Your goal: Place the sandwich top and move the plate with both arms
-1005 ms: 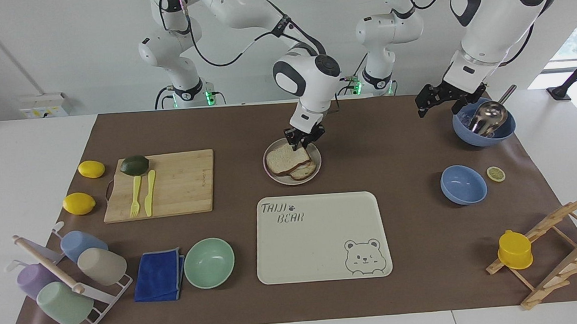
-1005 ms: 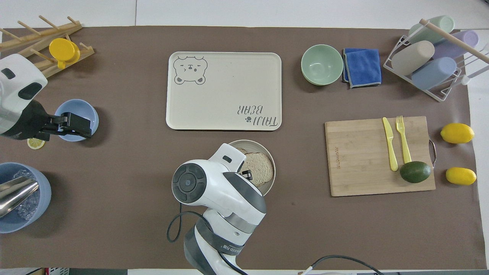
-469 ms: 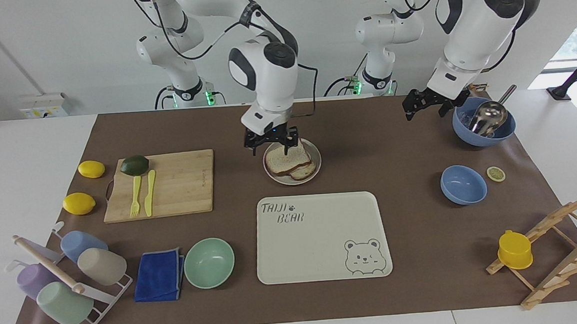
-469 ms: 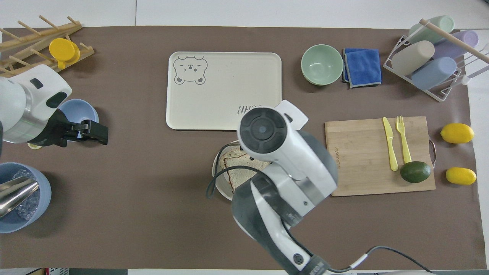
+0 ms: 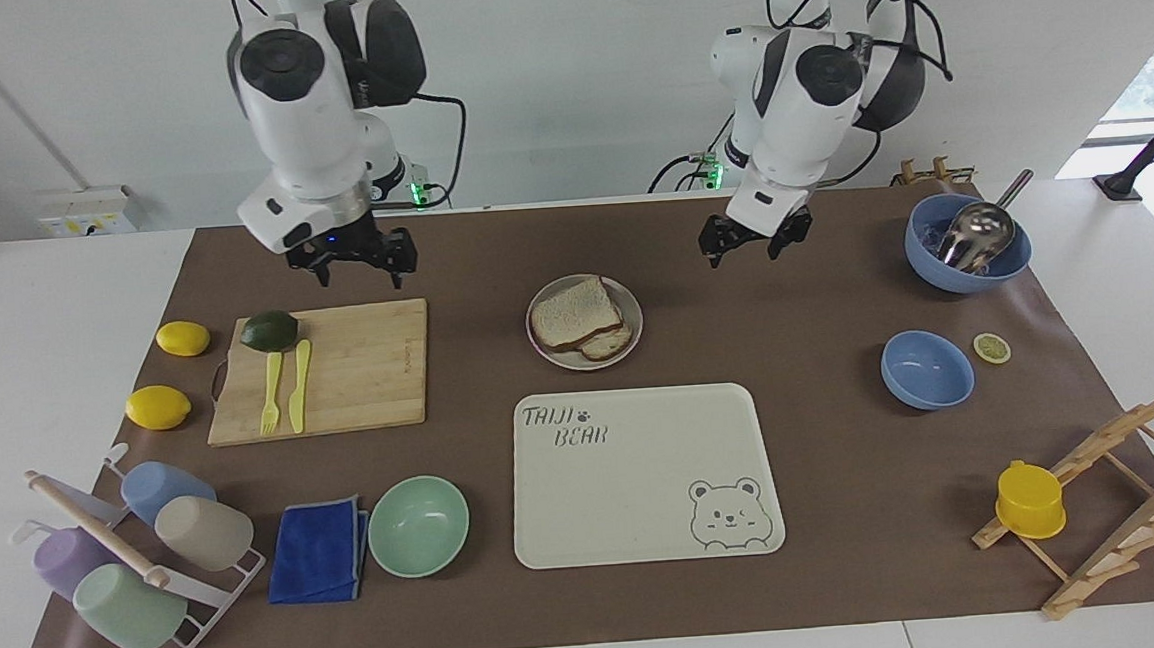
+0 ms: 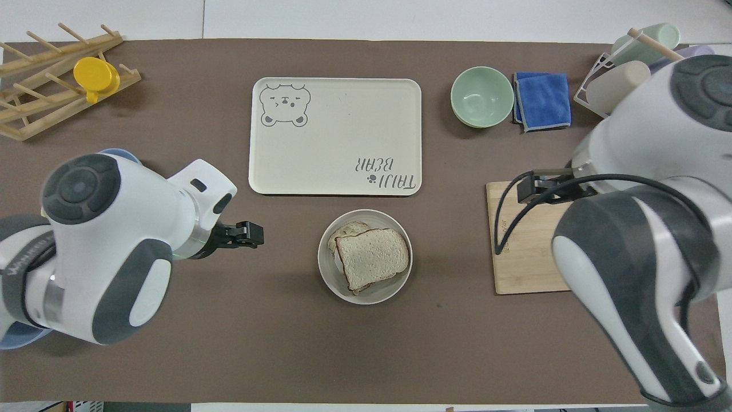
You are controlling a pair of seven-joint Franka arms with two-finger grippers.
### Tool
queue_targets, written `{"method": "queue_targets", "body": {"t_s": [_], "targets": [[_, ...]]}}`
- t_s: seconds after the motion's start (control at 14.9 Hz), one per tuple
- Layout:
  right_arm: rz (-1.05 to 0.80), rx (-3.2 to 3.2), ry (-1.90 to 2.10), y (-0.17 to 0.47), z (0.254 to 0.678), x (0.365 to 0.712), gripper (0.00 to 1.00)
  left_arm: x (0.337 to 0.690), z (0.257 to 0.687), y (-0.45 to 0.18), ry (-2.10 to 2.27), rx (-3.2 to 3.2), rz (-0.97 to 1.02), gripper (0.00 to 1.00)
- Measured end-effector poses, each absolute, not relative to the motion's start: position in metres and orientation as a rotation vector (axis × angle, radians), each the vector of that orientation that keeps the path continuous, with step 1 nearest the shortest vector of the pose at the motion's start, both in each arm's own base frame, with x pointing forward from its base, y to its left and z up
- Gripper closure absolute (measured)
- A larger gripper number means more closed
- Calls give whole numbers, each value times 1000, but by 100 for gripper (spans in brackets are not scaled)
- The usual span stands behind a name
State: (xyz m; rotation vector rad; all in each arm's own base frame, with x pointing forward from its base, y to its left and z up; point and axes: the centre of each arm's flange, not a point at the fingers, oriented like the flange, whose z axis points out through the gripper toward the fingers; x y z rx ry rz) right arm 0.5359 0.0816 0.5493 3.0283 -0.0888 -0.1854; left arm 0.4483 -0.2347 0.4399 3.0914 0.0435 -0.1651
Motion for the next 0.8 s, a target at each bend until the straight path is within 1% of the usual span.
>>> {"method": "queue_targets", "body": {"t_s": [0.13, 0.27, 0.33, 0.54, 0.6, 0.67, 0.74, 0.8], "targets": [[-201, 3038, -98, 40, 569, 527, 0, 420, 396, -270, 54, 3072, -126, 0], [-204, 3040, -110, 30, 585, 521, 0, 395, 361, -292, 62, 3040, -126, 0], [-215, 3038, -116, 29, 589, 520, 0, 389, 350, -297, 68, 3027, -126, 2], [-231, 3038, -200, -3, 588, 521, 0, 386, 336, -303, 64, 3017, -121, 5], [-238, 3038, -211, -12, 587, 522, 0, 383, 334, -308, 48, 3017, -118, 7], [-245, 3038, -210, -15, 584, 523, 0, 381, 330, -314, 32, 3014, -108, 7], [-254, 3038, -199, -15, 581, 524, 0, 379, 326, -319, 18, 3010, -97, 12], [-264, 3040, -172, -13, 578, 526, 0, 379, 321, -322, 11, 3009, -93, 12]]}}
